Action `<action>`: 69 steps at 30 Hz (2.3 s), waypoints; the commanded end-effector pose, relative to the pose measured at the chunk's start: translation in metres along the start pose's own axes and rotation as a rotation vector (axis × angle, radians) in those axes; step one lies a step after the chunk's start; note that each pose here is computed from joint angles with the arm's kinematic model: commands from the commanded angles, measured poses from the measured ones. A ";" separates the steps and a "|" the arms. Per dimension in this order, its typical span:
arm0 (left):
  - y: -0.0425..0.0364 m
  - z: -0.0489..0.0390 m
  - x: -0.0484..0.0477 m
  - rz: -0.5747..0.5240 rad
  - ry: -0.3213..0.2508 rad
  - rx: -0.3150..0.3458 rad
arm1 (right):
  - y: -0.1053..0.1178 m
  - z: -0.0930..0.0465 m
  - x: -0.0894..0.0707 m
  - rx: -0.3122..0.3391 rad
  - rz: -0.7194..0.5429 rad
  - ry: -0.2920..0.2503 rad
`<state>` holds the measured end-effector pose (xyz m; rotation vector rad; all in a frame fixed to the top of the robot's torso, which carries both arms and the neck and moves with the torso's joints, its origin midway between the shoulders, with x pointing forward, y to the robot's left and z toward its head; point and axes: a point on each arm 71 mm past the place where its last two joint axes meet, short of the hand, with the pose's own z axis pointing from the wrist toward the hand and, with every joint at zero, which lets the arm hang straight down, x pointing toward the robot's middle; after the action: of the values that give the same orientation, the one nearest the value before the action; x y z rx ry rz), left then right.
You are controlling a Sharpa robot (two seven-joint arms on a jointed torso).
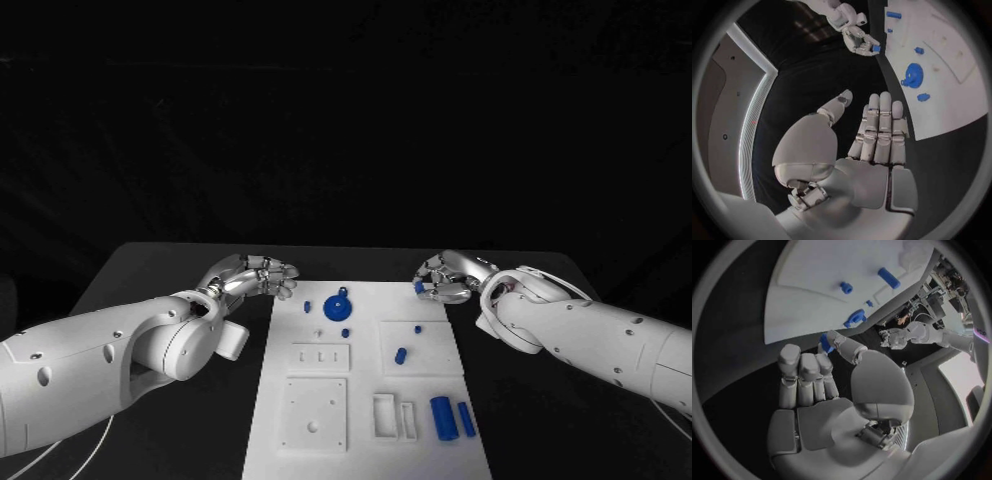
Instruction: Assemble the parts on the task board
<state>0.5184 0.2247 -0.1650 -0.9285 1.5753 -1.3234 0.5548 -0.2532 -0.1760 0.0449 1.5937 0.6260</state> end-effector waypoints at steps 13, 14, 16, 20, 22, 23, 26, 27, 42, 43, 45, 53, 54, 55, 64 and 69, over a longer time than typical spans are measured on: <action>-0.0021 0.0132 0.0332 0.092 0.132 -0.177 | 0.088 0.011 0.010 0.036 -0.182 0.006; -0.0026 0.0142 0.0354 0.095 0.135 -0.185 | 0.095 0.012 0.012 0.026 -0.189 0.005; -0.0029 0.0157 0.0390 0.098 0.133 -0.199 | 0.107 0.013 0.017 0.011 -0.191 0.009; -0.0037 0.0189 0.0459 0.101 0.119 -0.207 | 0.127 0.014 0.023 -0.021 -0.207 0.015; -0.0042 0.0207 0.0499 0.101 0.118 -0.211 | 0.136 0.016 0.027 -0.037 -0.209 0.018; -0.0044 0.0212 0.0519 0.100 0.121 -0.212 | 0.140 0.016 0.028 -0.042 -0.212 0.019; -0.0049 0.0225 0.0573 0.104 0.124 -0.218 | 0.151 0.018 0.032 -0.058 -0.217 0.014; -0.0049 0.0228 0.0581 0.106 0.125 -0.220 | 0.153 0.018 0.033 -0.062 -0.219 0.012; -0.0032 0.0237 0.0664 0.172 0.156 -0.251 | 0.175 0.018 0.040 -0.108 -0.227 0.010; -0.0031 0.0238 0.0664 0.173 0.155 -0.252 | 0.176 0.018 0.041 -0.110 -0.227 0.010; -0.0031 0.0238 0.0665 0.175 0.154 -0.252 | 0.178 0.018 0.041 -0.115 -0.227 0.013; -0.0032 0.0237 0.0638 0.175 0.132 -0.249 | 0.180 0.015 0.046 -0.125 -0.229 0.036; -0.0032 0.0237 0.0638 0.173 0.129 -0.249 | 0.181 0.015 0.047 -0.127 -0.229 0.038; -0.0033 0.0238 0.0638 0.172 0.128 -0.248 | 0.181 0.015 0.048 -0.127 -0.230 0.041; -0.0037 0.0238 0.0653 0.168 0.134 -0.246 | 0.184 0.014 0.051 -0.131 -0.229 0.051; -0.0035 0.0235 0.0667 0.166 0.142 -0.250 | 0.185 0.015 0.052 -0.133 -0.227 0.051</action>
<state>0.5172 0.1587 -0.1758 -0.8588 1.9214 -1.0940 0.5016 -0.0748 -0.1449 -0.2245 1.5651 0.5545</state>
